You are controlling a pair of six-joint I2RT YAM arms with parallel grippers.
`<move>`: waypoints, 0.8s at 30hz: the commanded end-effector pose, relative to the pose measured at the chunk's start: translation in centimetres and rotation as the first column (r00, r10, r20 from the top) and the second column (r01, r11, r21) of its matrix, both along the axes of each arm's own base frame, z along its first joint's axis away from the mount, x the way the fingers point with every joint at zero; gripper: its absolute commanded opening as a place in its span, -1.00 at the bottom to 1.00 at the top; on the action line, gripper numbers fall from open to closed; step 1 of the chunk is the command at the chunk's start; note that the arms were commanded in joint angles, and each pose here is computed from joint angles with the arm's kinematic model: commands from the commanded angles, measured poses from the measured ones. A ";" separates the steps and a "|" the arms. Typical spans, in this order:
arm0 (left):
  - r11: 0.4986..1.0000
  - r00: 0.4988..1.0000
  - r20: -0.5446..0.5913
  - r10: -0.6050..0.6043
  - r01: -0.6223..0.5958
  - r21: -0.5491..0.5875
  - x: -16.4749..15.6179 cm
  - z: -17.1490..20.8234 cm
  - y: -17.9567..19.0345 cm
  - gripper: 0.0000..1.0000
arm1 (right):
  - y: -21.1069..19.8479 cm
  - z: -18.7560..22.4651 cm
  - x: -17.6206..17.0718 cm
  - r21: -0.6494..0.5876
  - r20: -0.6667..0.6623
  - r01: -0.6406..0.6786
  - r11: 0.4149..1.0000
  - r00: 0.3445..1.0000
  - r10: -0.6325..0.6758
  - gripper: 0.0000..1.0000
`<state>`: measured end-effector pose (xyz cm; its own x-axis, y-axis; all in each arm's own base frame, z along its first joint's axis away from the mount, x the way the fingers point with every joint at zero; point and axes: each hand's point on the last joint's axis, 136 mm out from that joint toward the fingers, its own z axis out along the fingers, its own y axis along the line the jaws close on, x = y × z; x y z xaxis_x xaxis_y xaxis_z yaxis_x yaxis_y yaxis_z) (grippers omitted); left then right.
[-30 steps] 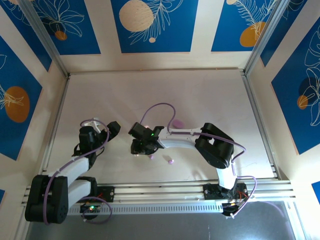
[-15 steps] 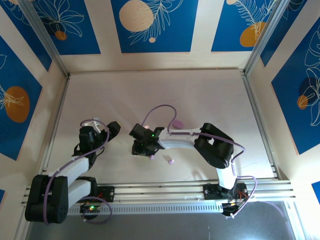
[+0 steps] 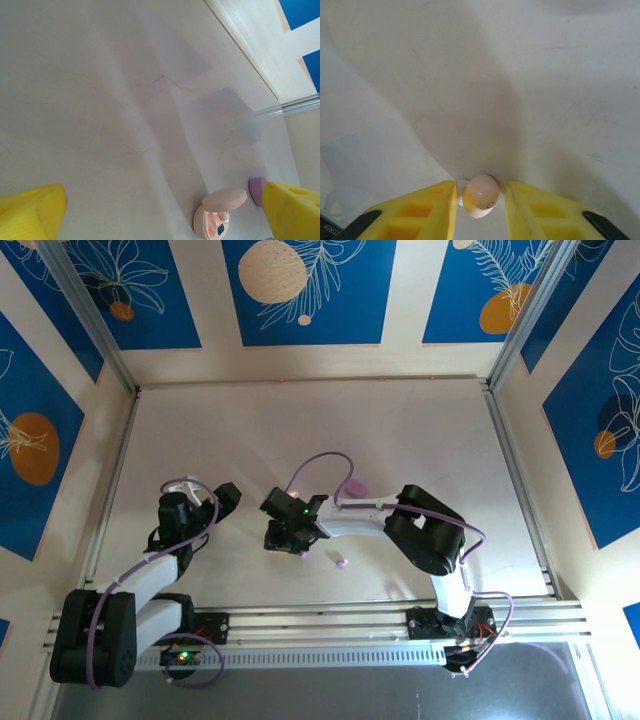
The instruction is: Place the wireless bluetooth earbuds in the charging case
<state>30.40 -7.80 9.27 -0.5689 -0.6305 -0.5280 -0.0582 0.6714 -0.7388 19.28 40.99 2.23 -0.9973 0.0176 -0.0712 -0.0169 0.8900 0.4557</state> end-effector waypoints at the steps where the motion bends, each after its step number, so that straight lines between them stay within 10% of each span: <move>1: 1.000 1.000 0.023 -0.013 0.013 -0.008 0.4 0.7 -0.1 0.99 | 0.0 -1.1 0.0 0.006 -0.019 0.014 1.000 1.000 -0.014 -0.38; 24: 1.000 1.000 0.021 -0.016 0.017 -0.011 0.4 0.6 -0.2 0.99 | 0.3 -0.9 0.9 0.060 -0.021 0.030 0.998 0.999 -0.029 -0.63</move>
<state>30.35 -7.90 9.11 -0.5757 -0.6287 -0.5228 -0.0589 0.6696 -0.7404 19.66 40.99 2.06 -0.9987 0.0402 -0.0328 0.0189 0.8705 0.4918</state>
